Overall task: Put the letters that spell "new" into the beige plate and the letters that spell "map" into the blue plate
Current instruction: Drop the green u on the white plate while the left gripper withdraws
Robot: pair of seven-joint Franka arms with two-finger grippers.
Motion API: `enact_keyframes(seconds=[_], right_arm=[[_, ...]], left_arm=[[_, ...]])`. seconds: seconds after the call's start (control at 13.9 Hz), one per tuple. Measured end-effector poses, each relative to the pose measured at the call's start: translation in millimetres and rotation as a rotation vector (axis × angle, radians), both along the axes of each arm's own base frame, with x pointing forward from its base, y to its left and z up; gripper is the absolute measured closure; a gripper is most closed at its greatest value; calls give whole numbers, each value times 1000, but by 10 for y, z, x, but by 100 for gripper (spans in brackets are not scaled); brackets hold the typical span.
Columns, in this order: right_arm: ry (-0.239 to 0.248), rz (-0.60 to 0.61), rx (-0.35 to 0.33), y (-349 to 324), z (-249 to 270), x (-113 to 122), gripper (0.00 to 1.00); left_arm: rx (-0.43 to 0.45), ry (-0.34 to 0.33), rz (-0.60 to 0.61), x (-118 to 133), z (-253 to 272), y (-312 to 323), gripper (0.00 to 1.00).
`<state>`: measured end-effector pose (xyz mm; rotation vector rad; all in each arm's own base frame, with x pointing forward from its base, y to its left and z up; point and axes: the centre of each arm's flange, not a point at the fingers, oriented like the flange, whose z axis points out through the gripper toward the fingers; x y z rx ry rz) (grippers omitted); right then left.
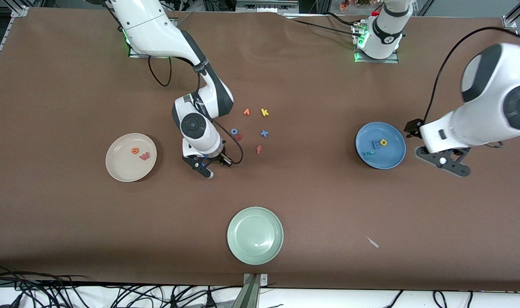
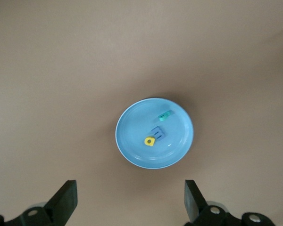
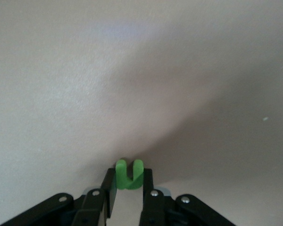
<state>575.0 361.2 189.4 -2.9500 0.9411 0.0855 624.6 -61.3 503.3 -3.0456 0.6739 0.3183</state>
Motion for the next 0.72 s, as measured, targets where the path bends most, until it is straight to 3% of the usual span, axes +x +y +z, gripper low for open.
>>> enact_keyframes(seconds=[0.14, 0.36, 0.5, 0.72], right_arm=[[42, 86, -17, -174, 238, 130, 74], [91, 235, -36, -650, 602, 248, 74], [98, 312, -36, -973, 667, 203, 74], [99, 403, -36, -1492, 579, 8, 74]], left_arm=[[-57, -38, 55, 27, 292, 92, 0], [-65, -82, 159, -35, 585, 160, 0], [-74, -118, 269, -175, 824, 26, 0], [-56, -225, 341, -483, 928, -124, 0]])
